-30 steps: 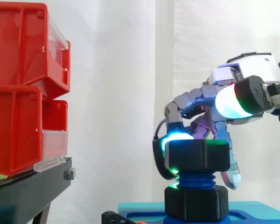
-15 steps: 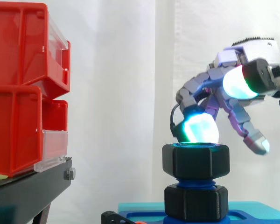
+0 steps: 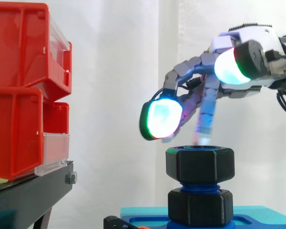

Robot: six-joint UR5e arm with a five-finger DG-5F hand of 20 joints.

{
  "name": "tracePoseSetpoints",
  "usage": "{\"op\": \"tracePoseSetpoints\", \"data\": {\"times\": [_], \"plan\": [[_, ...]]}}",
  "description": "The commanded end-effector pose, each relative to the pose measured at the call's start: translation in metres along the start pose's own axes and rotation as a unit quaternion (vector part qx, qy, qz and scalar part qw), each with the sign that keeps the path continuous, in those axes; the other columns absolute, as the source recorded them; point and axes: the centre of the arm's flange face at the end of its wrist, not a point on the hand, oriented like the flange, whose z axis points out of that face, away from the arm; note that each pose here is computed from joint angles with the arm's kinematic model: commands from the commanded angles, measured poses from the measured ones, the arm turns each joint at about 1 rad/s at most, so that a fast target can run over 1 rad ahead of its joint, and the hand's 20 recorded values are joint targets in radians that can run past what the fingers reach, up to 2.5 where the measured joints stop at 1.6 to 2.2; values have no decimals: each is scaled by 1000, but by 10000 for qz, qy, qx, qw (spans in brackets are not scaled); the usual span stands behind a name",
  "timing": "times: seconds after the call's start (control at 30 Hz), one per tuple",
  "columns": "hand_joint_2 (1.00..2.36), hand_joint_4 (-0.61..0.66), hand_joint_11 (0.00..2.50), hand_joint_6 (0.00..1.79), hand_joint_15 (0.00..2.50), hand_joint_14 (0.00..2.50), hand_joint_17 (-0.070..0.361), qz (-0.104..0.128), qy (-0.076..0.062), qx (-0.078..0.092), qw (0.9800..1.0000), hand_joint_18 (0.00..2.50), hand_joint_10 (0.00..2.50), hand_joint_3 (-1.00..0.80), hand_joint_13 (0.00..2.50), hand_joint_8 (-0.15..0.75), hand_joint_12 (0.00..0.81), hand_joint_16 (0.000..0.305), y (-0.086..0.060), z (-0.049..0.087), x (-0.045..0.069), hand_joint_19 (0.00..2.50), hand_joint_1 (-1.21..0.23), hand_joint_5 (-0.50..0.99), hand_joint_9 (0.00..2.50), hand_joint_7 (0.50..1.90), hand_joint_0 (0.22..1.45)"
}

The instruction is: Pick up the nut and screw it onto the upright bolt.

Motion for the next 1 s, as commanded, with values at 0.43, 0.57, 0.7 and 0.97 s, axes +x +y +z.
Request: {"op": "tracePoseSetpoints", "data": {"times": [0.43,0.57,0.7,0.97], "plan": [[1000,-19,0,500,0,0,99,125,95,98,9998,0,0,-500,0,152,329,44,22,14,38,0,-251,-238,91,515,447],[1000,-19,0,500,0,0,100,163,98,91,9998,0,0,-500,0,151,331,44,23,15,38,0,-248,-239,85,516,446],[1000,8,0,500,0,0,100,163,98,91,9998,0,0,-500,0,163,334,44,23,15,37,0,-248,-232,112,543,446],[1000,123,0,502,0,0,91,165,105,94,9998,0,0,-500,149,215,339,40,22,15,38,0,-273,-144,371,752,460]]}}
